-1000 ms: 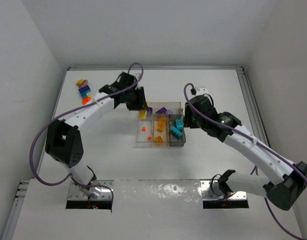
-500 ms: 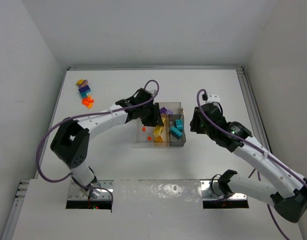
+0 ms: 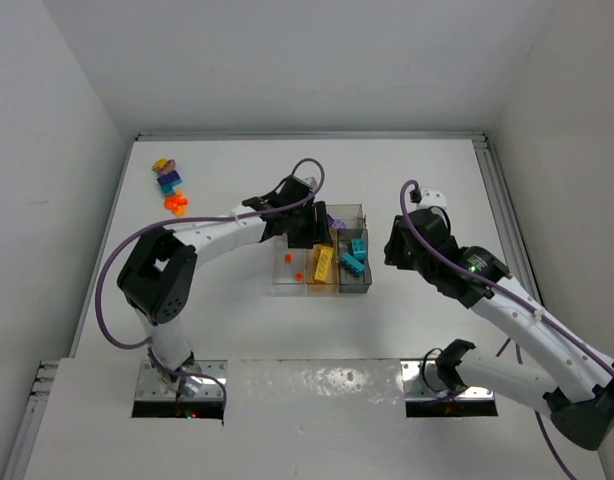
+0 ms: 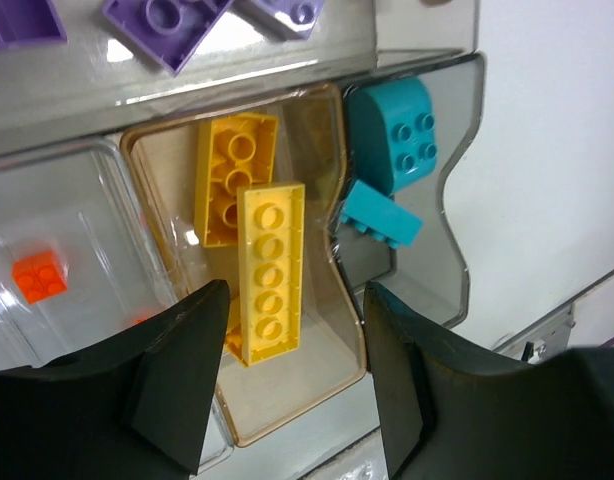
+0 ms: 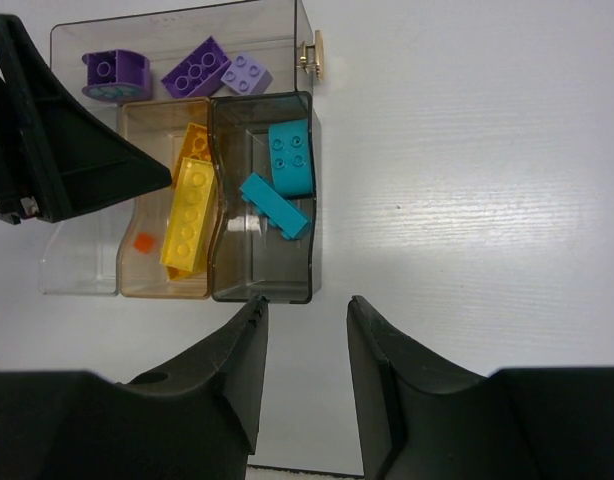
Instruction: Sort the legos into containers by color
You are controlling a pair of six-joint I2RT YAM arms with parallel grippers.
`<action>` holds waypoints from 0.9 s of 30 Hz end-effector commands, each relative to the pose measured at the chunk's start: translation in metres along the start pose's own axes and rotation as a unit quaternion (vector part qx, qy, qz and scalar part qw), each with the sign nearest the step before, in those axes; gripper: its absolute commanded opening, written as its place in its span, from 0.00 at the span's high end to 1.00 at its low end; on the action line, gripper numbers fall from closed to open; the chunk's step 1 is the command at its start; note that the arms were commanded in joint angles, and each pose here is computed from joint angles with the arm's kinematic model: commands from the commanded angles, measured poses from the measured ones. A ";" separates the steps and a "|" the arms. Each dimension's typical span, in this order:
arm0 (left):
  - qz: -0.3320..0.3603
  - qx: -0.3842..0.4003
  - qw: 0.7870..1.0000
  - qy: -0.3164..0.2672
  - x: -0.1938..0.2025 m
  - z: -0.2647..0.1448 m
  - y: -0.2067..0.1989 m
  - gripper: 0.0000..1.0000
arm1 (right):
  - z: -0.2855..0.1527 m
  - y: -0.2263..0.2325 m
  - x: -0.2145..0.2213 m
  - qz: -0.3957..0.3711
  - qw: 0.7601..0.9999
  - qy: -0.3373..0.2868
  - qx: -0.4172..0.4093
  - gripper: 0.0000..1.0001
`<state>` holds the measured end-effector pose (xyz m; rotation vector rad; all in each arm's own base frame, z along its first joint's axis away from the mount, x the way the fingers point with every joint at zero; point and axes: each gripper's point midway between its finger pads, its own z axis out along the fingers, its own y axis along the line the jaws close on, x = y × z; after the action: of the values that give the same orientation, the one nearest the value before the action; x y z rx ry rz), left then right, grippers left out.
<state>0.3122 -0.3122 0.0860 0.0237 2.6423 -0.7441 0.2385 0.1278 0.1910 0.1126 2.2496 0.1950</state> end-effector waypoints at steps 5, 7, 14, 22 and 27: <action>0.044 0.014 0.995 -0.085 -0.056 -0.035 -0.036 0.48 | 0.000 0.008 -0.010 -0.009 1.000 -0.008 -0.009 0.63; 0.066 -0.026 0.988 -0.135 -0.084 -0.055 -0.028 0.48 | 0.000 0.011 -0.013 -0.020 1.000 -0.005 -0.011 0.63; 0.074 -0.288 0.906 -0.301 -0.217 -0.158 0.088 0.09 | 0.008 0.023 -0.009 -0.049 0.998 0.019 -0.028 0.60; 0.058 -0.350 0.923 -0.150 -0.201 -0.193 0.292 0.03 | 0.019 0.051 -0.027 -0.079 0.995 0.039 -0.048 0.59; -0.011 -0.354 0.929 -0.112 -0.170 -0.198 0.372 0.27 | 0.034 0.071 -0.029 -0.076 0.993 0.055 -0.065 0.59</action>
<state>0.4506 0.1272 0.1372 -0.3959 2.4491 0.3107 0.2758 0.1797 0.1912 -0.1150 2.3637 0.2002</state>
